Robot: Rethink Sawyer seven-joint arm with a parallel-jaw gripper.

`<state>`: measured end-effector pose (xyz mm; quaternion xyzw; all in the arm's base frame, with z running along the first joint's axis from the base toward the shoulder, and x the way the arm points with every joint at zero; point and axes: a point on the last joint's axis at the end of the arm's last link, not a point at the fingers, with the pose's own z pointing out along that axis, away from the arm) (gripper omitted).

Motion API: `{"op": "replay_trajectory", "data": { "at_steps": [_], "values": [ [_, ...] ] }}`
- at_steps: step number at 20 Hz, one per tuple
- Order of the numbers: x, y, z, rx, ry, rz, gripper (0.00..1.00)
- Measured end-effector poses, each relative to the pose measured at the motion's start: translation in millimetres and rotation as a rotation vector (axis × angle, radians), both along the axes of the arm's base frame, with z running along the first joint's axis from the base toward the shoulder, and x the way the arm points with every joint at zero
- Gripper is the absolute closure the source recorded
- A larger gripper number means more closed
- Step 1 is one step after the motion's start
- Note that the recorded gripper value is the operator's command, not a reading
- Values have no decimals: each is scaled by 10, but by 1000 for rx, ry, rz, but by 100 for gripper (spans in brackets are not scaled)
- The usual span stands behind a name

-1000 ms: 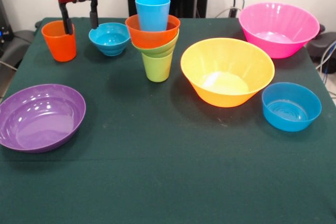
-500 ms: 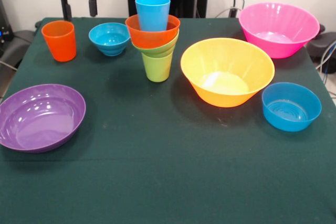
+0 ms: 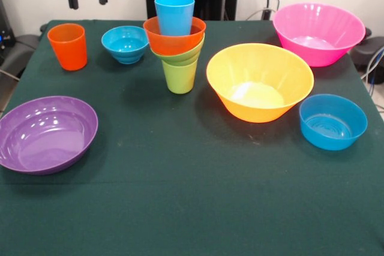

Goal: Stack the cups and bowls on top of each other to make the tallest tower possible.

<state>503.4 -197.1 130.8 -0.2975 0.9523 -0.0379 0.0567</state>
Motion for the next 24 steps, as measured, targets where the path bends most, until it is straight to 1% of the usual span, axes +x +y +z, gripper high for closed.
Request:
{"op": "replay_trajectory", "data": {
  "at_steps": [3, 8, 12, 15, 16, 20, 21, 24],
  "values": [
    [-22, 21, 17, -1, 2, 6, 0],
    [2, 74, 19, -2, 0, 18, 0],
    [56, 164, -39, 14, 1, 32, 0],
    [116, 231, -113, 32, 1, 42, 0],
    [158, 271, -165, 43, 0, 47, 0],
    [236, 310, -249, 63, -4, 48, 0],
    [284, 319, -289, 70, -7, 49, 0],
    [372, 335, -367, 69, -4, 61, 0]
  ]
}}
